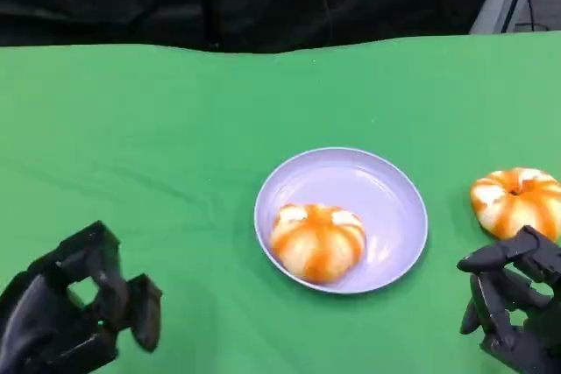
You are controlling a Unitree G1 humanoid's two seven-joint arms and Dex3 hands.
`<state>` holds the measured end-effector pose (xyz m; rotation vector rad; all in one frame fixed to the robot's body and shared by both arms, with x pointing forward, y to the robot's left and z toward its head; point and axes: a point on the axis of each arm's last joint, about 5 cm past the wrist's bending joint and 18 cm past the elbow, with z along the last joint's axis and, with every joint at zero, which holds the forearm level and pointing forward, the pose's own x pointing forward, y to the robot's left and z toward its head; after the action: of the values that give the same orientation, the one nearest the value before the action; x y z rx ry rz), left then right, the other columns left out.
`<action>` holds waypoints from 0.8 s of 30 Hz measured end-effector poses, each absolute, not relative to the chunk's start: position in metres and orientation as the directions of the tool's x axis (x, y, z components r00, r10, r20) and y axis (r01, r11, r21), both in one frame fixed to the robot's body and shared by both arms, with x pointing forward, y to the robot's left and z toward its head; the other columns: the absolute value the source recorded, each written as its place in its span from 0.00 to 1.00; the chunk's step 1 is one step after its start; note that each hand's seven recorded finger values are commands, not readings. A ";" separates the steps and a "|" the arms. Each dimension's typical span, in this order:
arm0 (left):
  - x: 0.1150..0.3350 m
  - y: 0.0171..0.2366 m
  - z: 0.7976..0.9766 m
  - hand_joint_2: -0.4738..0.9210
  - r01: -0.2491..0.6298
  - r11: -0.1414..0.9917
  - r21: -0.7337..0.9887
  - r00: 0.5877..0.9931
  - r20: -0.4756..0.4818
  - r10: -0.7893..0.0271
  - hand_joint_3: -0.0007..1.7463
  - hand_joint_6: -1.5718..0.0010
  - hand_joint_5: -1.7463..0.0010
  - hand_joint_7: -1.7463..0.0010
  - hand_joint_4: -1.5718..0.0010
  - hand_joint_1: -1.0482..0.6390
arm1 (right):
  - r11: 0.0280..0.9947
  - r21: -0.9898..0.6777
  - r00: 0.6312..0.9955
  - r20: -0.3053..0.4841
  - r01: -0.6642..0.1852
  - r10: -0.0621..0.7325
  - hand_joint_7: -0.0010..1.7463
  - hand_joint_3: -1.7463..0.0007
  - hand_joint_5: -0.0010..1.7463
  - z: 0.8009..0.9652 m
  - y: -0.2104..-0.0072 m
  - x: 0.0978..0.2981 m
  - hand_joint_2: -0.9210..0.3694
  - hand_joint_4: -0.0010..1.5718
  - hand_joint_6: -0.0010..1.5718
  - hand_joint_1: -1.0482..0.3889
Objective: Grasp the bread from the table and place it into the plate.
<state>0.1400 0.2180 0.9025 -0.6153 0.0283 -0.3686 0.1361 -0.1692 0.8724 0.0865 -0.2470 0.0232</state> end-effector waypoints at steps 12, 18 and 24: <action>0.143 0.235 0.888 0.71 0.291 0.708 -0.643 0.930 0.016 -0.368 0.74 0.48 0.00 0.00 0.41 0.59 | 0.996 0.079 0.970 0.243 -0.036 0.016 0.81 0.56 0.94 0.872 -0.169 0.136 0.12 0.56 0.50 0.61; 0.144 0.237 0.887 0.69 0.285 0.685 -0.670 0.929 0.016 -0.370 0.77 0.48 0.00 0.00 0.41 0.59 | 0.996 0.078 0.969 0.244 -0.042 0.022 0.80 0.54 0.94 0.872 -0.168 0.136 0.14 0.56 0.52 0.62; 0.146 0.237 0.888 0.68 0.288 0.682 -0.672 0.929 0.022 -0.371 0.79 0.48 0.00 0.00 0.41 0.59 | 0.996 0.078 0.969 0.247 -0.044 0.023 0.80 0.52 0.93 0.873 -0.168 0.136 0.15 0.56 0.51 0.62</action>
<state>0.1458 0.2372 0.8884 -0.7322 0.1193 -0.3704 0.1359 -0.1680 0.8725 0.0834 -0.2480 0.0340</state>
